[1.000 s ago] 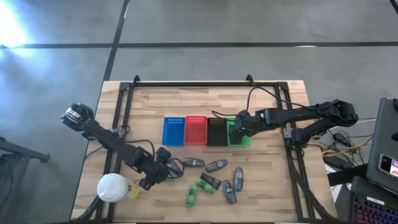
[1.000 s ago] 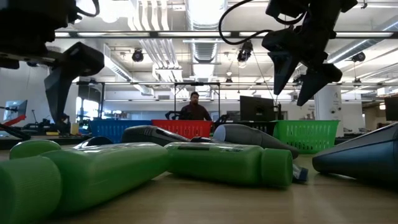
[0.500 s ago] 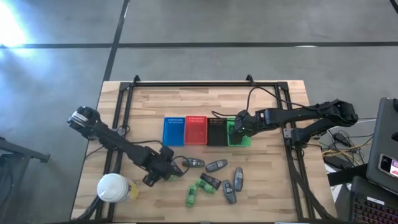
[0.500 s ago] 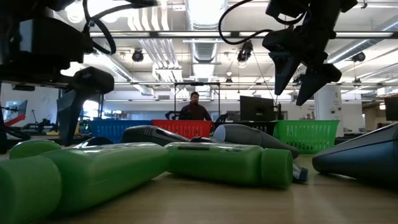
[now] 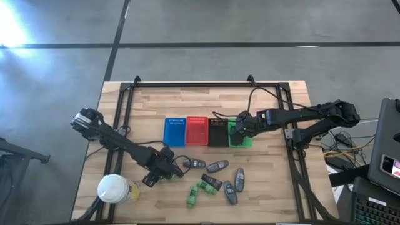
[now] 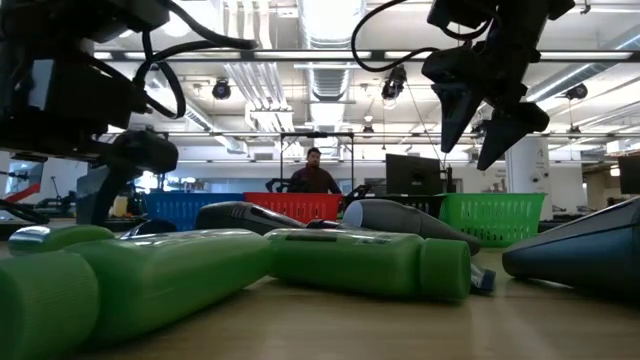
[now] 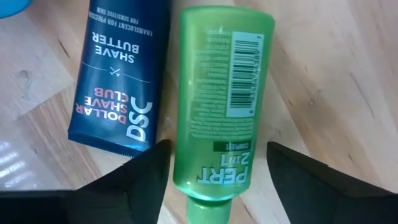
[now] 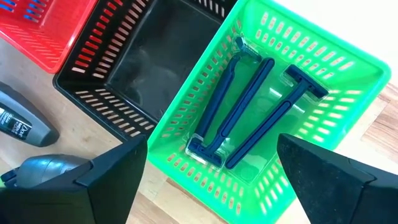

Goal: Pick & Place Travel size toiletries
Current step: Put the shampoo into the blue basket

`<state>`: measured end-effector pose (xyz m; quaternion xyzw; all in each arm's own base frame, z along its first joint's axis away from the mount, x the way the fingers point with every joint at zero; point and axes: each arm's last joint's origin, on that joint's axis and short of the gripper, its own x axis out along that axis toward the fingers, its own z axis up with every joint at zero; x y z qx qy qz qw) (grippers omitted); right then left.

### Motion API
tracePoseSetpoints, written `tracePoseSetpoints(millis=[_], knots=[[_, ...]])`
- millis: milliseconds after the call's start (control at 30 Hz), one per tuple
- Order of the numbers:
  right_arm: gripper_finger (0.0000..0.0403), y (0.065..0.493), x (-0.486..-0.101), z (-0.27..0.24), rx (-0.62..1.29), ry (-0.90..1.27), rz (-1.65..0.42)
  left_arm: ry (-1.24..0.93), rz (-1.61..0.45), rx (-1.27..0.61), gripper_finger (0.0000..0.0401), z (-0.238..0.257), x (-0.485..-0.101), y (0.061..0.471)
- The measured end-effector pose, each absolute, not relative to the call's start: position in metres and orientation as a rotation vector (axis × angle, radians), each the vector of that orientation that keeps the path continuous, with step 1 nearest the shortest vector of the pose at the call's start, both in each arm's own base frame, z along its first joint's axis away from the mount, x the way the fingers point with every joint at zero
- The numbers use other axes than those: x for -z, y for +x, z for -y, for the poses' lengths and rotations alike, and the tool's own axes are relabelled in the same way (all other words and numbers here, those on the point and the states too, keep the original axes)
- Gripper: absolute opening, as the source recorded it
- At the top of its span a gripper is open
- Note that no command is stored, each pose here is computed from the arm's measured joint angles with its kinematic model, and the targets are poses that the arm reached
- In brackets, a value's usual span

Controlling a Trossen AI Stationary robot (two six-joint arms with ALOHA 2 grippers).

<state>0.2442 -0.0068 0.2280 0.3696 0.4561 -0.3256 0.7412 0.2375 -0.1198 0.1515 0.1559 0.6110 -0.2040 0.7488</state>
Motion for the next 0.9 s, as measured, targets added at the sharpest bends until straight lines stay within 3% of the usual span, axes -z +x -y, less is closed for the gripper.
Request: tracePoseSetpoints(millis=[533,900], knots=[[0.0329,0.244,-0.228,0.007,0.715,0.813,-1.000,0.277,-1.341,0.402,0.0179,0.120,-0.152,0.238],[0.0354,0.244,-0.228,0.007,0.712,0.818,-1.006,-0.098,-1.335,0.144,0.0160,0.112,-0.186,0.226]])
